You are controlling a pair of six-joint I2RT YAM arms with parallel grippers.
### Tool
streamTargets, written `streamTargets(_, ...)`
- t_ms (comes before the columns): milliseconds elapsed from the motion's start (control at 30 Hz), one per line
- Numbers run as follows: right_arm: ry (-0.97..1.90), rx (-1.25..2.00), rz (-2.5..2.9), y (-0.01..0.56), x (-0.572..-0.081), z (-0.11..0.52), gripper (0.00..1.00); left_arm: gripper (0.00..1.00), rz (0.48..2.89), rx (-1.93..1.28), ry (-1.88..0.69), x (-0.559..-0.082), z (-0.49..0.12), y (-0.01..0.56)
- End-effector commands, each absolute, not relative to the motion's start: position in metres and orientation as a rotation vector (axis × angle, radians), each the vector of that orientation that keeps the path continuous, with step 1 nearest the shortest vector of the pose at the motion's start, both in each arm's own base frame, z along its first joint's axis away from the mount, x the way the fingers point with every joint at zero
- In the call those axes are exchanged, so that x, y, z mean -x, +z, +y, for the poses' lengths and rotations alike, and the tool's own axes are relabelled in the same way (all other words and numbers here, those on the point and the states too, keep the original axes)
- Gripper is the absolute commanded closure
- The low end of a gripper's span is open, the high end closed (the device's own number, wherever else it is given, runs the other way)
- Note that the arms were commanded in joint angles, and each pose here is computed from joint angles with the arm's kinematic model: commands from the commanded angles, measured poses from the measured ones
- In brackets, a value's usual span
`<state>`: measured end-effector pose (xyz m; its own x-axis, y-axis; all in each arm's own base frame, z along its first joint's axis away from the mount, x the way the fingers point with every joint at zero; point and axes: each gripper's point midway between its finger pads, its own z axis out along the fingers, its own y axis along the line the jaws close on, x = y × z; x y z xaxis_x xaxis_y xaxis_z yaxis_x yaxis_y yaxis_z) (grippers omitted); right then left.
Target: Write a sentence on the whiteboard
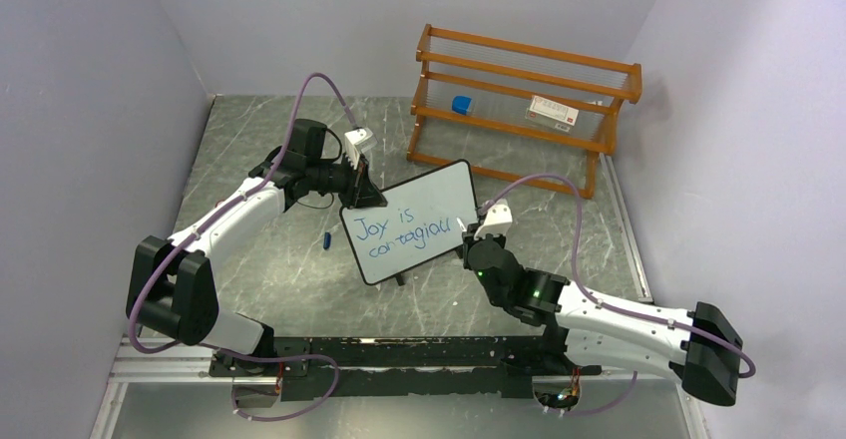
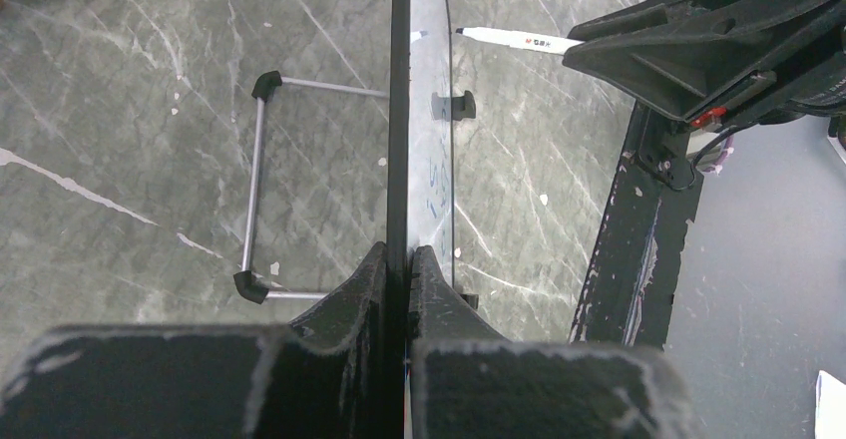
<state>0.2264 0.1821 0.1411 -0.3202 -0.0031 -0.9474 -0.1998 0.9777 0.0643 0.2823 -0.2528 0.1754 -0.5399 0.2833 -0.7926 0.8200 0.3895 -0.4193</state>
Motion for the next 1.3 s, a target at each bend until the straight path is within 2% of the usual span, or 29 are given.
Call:
streamTargets(0, 0.199, 0.111, 1.848, 0.150, -0.235, 0.183, 1.00, 0.95, 2.150, -0.956, -0.946, -0.289, -0.233, 0.136)
streamTargets(700, 0.247, 0.169, 1.846, 0.149, -0.239, 0.196, 1.00, 0.95, 2.150, -0.961, -0.950, -0.288, -0.234, 0.136)
streamTargets(1267, 0.233, 0.169, 1.946, 0.123, -0.227, 0.187, 1.00, 0.95, 2.152, -0.960, -0.943, -0.288, -0.233, 0.136)
